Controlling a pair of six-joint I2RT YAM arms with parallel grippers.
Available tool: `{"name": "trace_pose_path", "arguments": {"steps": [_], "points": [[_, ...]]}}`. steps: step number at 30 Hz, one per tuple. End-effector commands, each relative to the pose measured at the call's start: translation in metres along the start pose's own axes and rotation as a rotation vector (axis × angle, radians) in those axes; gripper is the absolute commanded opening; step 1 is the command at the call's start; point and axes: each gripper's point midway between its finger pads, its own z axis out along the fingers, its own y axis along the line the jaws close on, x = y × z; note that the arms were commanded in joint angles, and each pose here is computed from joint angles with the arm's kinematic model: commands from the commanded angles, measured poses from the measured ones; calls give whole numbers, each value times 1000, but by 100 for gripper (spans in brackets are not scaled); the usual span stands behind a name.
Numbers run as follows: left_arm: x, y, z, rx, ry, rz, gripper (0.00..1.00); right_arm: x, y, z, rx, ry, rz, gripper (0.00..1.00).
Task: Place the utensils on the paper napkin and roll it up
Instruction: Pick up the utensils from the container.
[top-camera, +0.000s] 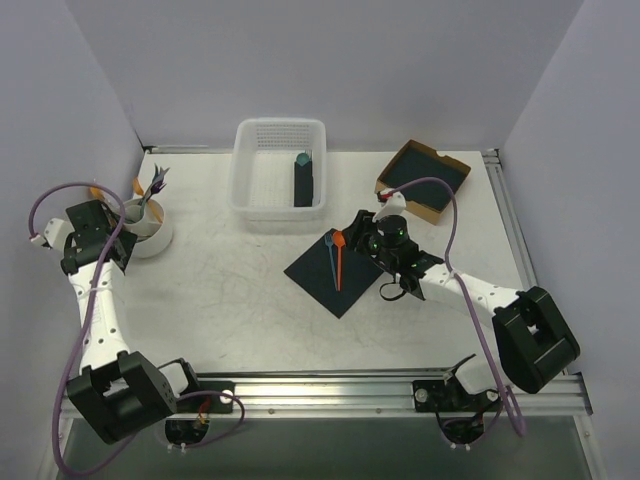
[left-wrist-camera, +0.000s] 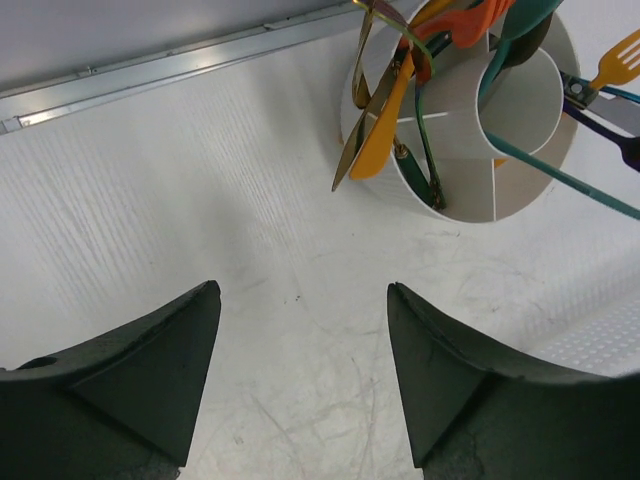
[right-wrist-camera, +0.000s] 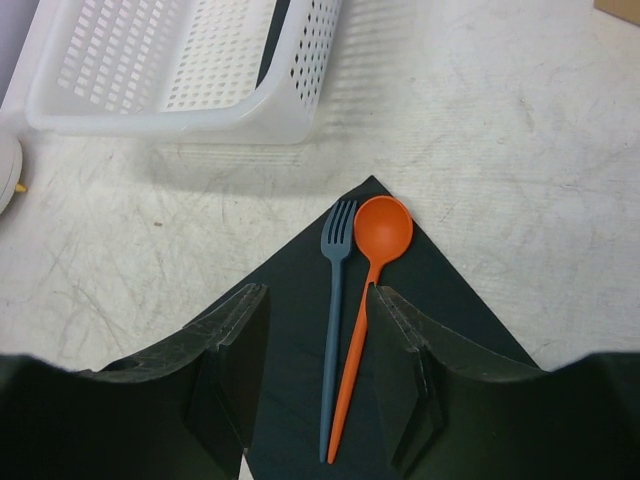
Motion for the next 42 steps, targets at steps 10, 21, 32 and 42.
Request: {"name": "trace_pose_path", "arguments": {"steps": [10,21,32,42], "points": [[-62,-14,28,1,-213,-143,70,-19,2,-4,6,-63,-3,43],[-79,-30,57,43,-265,-204,44,-23,0,-7,24,-75,-16,43],[-82,-38,77,88,-275,-202,41,-21,6,-9,46,-78,-55,43],[-77,-41,84,111,-265,-164,33,-20,5,-8,52,-75,-55,44]]}}
